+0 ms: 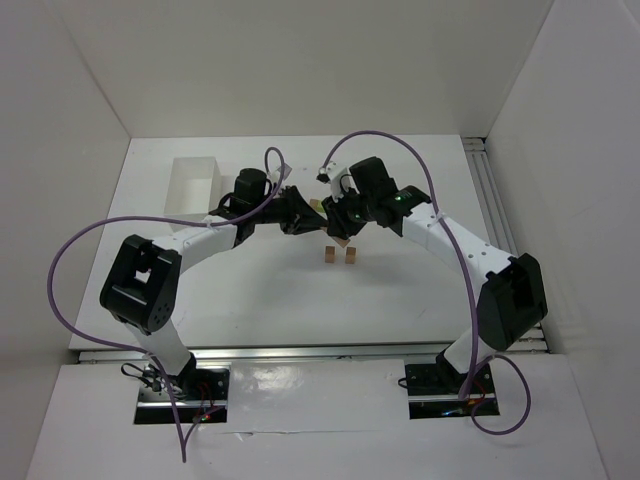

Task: Build the wood block tower

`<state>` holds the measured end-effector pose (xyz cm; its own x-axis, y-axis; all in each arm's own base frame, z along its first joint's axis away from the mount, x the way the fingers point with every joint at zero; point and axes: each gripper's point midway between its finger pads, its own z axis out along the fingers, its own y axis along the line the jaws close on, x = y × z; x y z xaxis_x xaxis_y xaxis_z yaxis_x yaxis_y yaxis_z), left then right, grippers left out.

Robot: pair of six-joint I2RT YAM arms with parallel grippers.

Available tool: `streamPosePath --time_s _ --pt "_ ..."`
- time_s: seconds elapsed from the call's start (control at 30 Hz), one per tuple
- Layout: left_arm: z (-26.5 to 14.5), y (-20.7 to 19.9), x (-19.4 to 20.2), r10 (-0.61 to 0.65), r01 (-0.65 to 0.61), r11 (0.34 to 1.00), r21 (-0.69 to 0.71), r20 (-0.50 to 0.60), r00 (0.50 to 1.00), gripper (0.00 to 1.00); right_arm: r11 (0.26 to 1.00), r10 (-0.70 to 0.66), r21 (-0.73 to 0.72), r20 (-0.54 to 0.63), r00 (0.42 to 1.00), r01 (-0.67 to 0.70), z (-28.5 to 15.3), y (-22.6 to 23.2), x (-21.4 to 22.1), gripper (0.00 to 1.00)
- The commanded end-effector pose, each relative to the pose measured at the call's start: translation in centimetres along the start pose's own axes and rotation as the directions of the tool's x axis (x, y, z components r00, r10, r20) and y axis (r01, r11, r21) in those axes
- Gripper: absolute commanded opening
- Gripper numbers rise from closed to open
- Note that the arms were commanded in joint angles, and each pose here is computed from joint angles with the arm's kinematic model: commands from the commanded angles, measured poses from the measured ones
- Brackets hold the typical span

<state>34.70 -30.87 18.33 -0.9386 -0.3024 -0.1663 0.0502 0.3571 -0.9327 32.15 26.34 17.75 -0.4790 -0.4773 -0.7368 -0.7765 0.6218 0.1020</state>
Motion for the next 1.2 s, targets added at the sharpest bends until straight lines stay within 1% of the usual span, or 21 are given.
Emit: streamPosePath --time_s 0.0,0.07,0.17,0.27,0.3,0.33,0.43,0.47,0.5,0.53,0.57,0.67,0.7,0.73,0.8,0.93,0.97,1.0,1.07,1.13,1.17 --pt "-0.6 -1.2 -0.1 0.037 -0.037 0.998 0.042 0.005 0.999 0.0 1.0 -0.018 0.016 0.028 0.999 0.018 0.0 -0.1 -0.9 0.31" --pt "-0.8 -0.9 -0.4 0.037 -0.038 0.999 0.034 0.011 0.999 0.0 0.999 -0.027 0.027 0.027 0.999 0.026 0.2 -0.4 -0.7 0.31" --pt "-0.7 -0.4 -0.3 0.04 -0.04 0.999 0.014 0.01 0.999 0.0 0.999 -0.03 0.038 0.034 0.999 0.029 0.0 -0.5 -0.7 0.28" --pt "-1.1 -0.4 -0.6 0.046 -0.047 0.999 0.012 0.019 0.999 0.02 0.999 -0.03 0.047 0.032 0.999 0.028 0.0 -0.7 -0.7 0.27" --pt "-1.3 -0.8 -0.6 0.053 -0.053 0.998 0.017 0.022 0.998 0.0 0.999 -0.03 0.047 0.032 0.999 0.028 0.0 -0.7 -0.7 0.27" --pt "-1.3 -0.3 -0.6 0.045 -0.046 0.999 0.006 0.026 0.999 0.0 0.999 -0.03 0.047 0.032 0.999 0.028 0.0 -0.7 -0.7 0.27" --pt "-1.4 -1.0 -0.7 0.058 -0.058 0.998 0.017 0.033 0.998 0.0 0.999 -0.027 0.045 0.022 0.999 0.026 0.2 -0.7 -0.6 0.27" --pt "-1.5 -0.6 -0.5 0.054 -0.055 0.999 0.003 0.025 0.998 0.0 0.999 -0.027 0.045 0.022 0.999 0.026 0.2 -0.7 -0.6 0.26" --pt "-1.3 -0.5 -0.7 0.047 -0.047 0.999 -0.003 0.02 0.999 0.07 0.999 -0.027 0.045 0.022 0.999 0.026 0.2 -0.7 -0.6 0.26" --pt "-1.1 -0.1 -0.7 0.05 -0.05 0.999 -0.009 0.017 0.999 0.17 0.998 -0.038 0.047 0.03 0.999 0.037 0.1 -0.8 -1.0 0.26" --pt "-1.1 -0.1 -0.7 0.05 -0.05 0.999 -0.009 0.017 0.999 0.36 0.998 -0.038 0.046 0.028 0.999 0.036 0.3 -0.9 -1.1 0.26" --pt "-1.3 0.1 -1.0 0.041 -0.041 0.999 -0.017 0.022 0.999 0.61 0.997 -0.053 0.053 0.012 0.999 0.053 0.2 -1.1 -1.2 0.24" --pt "-1.4 -0.1 -1.1 0.056 -0.056 0.998 -0.018 0.035 0.998 0.73 0.997 -0.05 0.051 0.001 0.999 0.05 0.2 -1.0 -0.9 0.24" --pt "-1.5 0.1 -1.1 0.056 -0.056 0.998 -0.029 0.028 0.998 0.78 0.997 -0.058 0.06 -0.011 0.998 0.058 0.1 -1.2 -0.6 0.24" --pt "-1.7 0.2 -1.7 0.062 -0.061 0.997 -0.039 0.046 0.997 0.82 0.995 -0.068 0.076 -0.015 0.998 0.069 0.1 -1.6 -0.6 0.24" --pt "-2.7 1.1 -2.5 0.038 -0.033 0.997 -0.072 0.067 0.997 0.82 0.987 -0.104 0.116 -0.037 0.994 0.107 -0.1 -2.4 -0.3 0.24" --pt "-3.1 0.9 -2.8 0.048 -0.043 0.996 -0.073 0.078 0.996 0.82 0.983 -0.103 0.148 -0.046 0.994 0.109 -0.2 -3.0 -0.2 0.24" --pt "-3.7 1.5 -3.7 0.033 -0.024 0.996 -0.09 0.103 0.994 0.82 0.981 -0.102 0.159 -0.048 0.994 0.109 -0.2 -3.2 -0.2 0.26" --pt "-5.0 1.7 -4.2 0.04 -0.027 0.995 -0.092 0.134 0.99 0.82 0.977 -0.124 0.166 -0.056 0.991 0.132 -0.1 -3.5 -0.3 0.26" --pt "-6.4 3.7 -4.9 -0.008 0.029 0.993 -0.117 0.169 0.986 0.82 0.974 -0.14 0.171 -0.073 0.987 0.15 0.3 -3.9 0.1 0.26" --pt "-7.0 3.7 -5.1 -0.008 0.028 0.994 -0.108 0.177 0.984 0.82 0.97 -0.151 0.179 -0.078 0.985 0.163 0.2 -4.1 0.1 0.26"
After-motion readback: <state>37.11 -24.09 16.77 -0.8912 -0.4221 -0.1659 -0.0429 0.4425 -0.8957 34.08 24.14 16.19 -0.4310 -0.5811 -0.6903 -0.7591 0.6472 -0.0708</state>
